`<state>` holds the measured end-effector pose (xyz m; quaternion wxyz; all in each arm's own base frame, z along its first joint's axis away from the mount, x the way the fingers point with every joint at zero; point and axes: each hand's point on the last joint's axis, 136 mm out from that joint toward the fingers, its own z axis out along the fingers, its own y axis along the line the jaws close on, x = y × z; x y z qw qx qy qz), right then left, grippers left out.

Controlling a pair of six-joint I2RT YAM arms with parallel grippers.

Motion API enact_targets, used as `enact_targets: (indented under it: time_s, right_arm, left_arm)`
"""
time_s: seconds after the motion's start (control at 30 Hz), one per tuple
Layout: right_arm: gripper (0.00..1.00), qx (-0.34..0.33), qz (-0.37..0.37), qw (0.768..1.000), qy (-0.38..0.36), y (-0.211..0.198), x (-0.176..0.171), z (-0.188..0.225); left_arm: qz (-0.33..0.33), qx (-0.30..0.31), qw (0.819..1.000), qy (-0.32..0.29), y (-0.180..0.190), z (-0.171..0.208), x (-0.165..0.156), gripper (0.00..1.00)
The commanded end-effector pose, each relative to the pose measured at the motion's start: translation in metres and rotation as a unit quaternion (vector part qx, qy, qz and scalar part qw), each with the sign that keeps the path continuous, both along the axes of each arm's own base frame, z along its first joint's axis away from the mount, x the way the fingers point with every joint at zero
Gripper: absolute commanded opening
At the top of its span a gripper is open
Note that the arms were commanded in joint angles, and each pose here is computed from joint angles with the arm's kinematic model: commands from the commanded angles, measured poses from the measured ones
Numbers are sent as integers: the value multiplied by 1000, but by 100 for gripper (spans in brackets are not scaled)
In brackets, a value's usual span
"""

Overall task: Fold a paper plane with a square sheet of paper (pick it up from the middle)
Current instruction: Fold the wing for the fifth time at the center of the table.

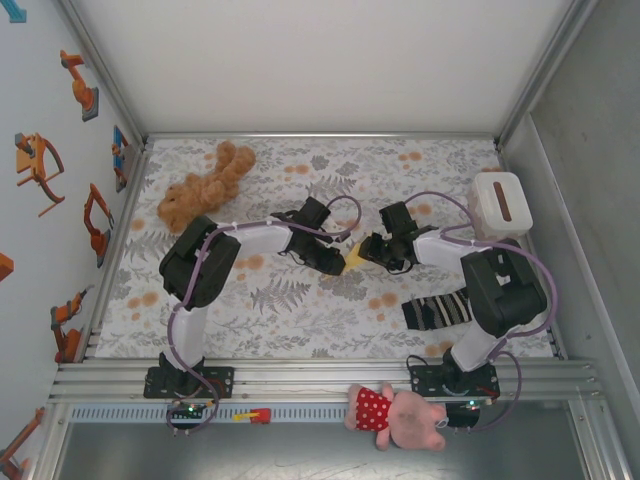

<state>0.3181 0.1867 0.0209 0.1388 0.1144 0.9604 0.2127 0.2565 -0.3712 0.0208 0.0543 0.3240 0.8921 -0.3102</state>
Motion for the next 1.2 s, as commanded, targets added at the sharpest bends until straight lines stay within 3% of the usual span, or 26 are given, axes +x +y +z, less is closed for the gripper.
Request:
enact_targets:
  time_s: [0.0, 0.3, 0.77, 1.17]
  right_arm:
    - [45, -48, -4, 998, 33, -14, -10, -32]
    - [44, -48, 0, 998, 39, -14, -12, -36]
    - [44, -44, 1, 998, 43, -12, -12, -38]
    - [44, -45, 1, 998, 46, -12, -13, -39]
  left_arm:
    - [12, -31, 999, -4, -3, 22, 3, 23]
    - [12, -48, 999, -3, -5, 26, 5, 28]
    - [-5, -74, 997, 7, -23, 15, 12, 28]
    - [-11, -65, 998, 7, -23, -1, 13, 16]
